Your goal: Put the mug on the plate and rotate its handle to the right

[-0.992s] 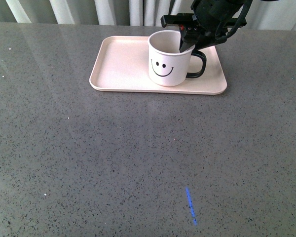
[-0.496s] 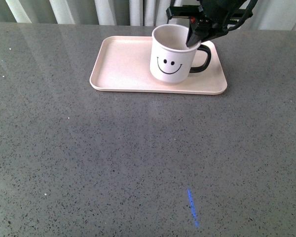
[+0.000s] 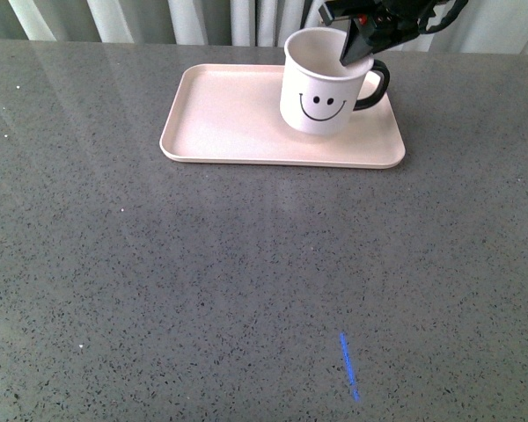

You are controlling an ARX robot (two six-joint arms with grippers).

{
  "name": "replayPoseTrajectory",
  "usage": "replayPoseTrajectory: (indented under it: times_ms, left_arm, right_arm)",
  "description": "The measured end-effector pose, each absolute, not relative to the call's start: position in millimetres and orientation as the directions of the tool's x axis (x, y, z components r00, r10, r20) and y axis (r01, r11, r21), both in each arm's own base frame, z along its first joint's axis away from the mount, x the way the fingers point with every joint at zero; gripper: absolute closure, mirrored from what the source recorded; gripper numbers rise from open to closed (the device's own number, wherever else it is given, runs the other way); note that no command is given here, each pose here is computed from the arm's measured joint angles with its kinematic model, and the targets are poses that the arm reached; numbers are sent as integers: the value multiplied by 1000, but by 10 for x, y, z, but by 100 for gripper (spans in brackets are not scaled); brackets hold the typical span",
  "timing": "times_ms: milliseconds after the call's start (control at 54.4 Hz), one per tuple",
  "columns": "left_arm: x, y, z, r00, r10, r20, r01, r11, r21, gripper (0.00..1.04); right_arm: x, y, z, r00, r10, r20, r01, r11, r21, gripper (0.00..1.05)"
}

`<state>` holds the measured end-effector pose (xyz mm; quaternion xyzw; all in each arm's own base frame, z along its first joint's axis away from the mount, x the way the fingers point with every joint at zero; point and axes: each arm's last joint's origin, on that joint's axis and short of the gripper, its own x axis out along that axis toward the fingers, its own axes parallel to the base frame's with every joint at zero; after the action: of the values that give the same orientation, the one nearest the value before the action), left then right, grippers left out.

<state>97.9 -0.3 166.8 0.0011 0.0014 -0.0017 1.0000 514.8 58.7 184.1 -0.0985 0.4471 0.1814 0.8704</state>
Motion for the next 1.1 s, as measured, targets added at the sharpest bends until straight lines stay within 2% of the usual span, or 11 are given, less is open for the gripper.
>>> replayPoseTrajectory:
  times_ms: [257,515,1103]
  left_arm:
    - [979,-3,1668,1000,-3,-3,3,1000,2,9]
    - [979,-3,1668,1000,-3,-3,3,1000,2,9]
    - [979,-3,1668,1000,-3,-3,3,1000,2,9]
  right_arm:
    - [5249,686,1825,534,243,-810,-434,901,-16,103]
    - [5261,772,1627,491,248,-835,-466,885,-11,103]
    - [5312,777,1590,483,246,-840,-479,878,-18,103]
